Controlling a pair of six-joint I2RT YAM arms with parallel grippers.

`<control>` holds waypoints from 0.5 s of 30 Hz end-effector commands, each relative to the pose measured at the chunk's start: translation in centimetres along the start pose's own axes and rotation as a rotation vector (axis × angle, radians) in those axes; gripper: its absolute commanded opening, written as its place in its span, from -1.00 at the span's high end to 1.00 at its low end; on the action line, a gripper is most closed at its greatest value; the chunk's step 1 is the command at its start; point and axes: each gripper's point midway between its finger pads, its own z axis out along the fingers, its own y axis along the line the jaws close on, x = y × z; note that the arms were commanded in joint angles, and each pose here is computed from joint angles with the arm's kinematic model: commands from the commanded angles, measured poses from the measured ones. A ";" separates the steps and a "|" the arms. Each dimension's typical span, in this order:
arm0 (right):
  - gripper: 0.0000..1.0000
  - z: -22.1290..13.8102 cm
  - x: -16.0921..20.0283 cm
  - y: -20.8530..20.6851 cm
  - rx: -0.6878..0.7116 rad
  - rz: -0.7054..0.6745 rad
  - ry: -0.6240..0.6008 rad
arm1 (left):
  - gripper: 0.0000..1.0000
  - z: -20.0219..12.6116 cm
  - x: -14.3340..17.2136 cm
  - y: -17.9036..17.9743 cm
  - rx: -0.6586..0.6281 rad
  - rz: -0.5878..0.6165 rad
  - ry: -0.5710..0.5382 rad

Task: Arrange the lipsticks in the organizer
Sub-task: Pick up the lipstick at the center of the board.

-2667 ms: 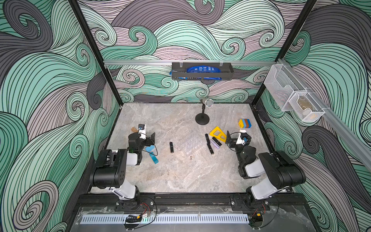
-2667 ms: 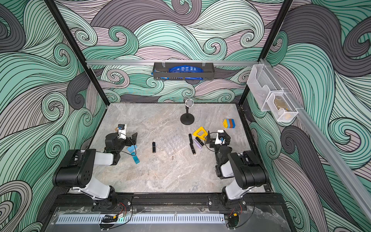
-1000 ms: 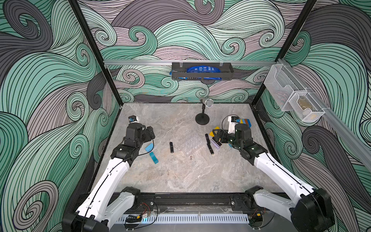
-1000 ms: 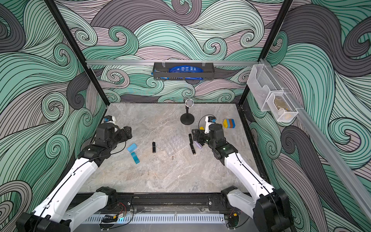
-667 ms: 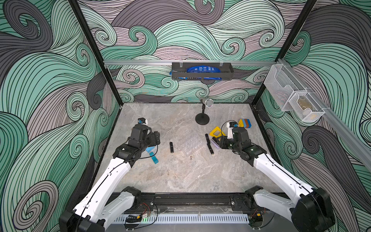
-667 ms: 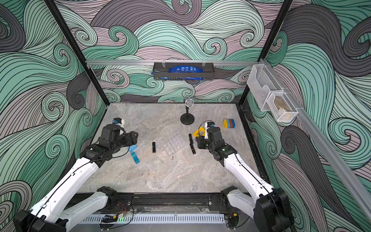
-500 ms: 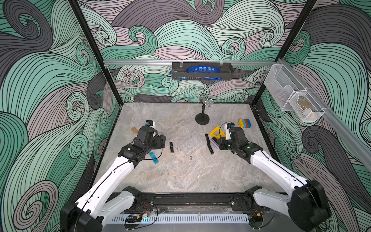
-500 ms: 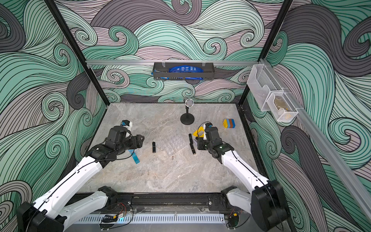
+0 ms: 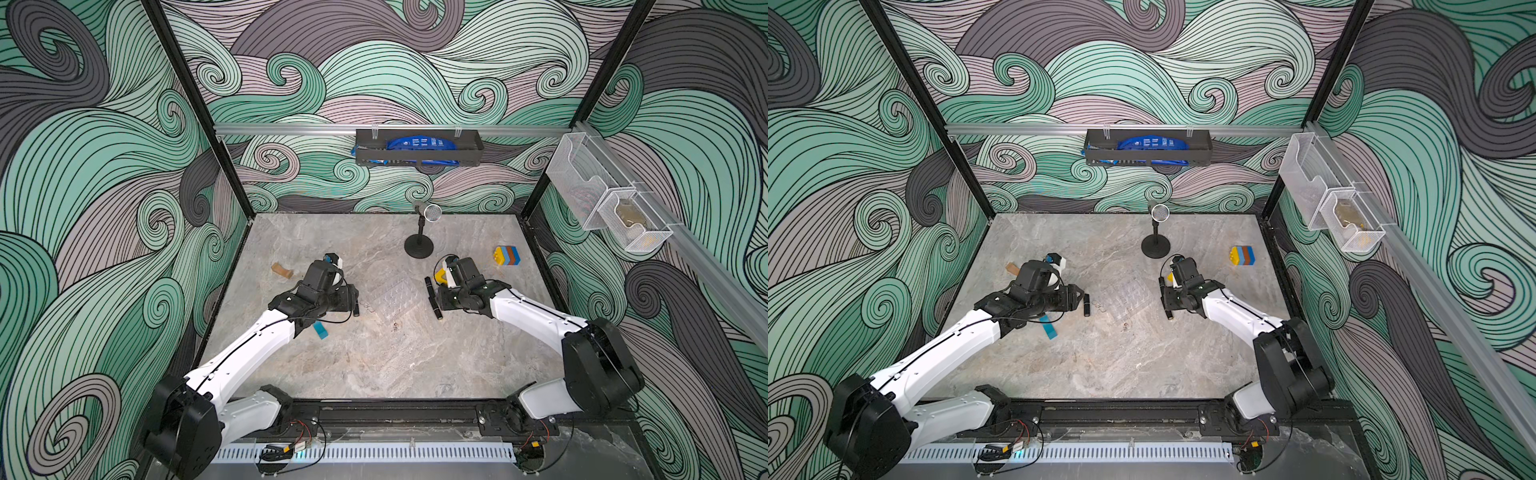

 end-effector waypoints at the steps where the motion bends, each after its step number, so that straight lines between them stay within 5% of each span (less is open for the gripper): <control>1: 0.23 0.3 -0.6 -0.2 0.022 -0.021 0.003 | -0.31 0.2 -0.1 -0.7 0.029 -0.002 -0.005; 15: 0.23 2.9 -0.9 -1.3 0.086 -0.006 0.044 | -0.32 0.3 0.0 -0.7 0.030 0.001 0.001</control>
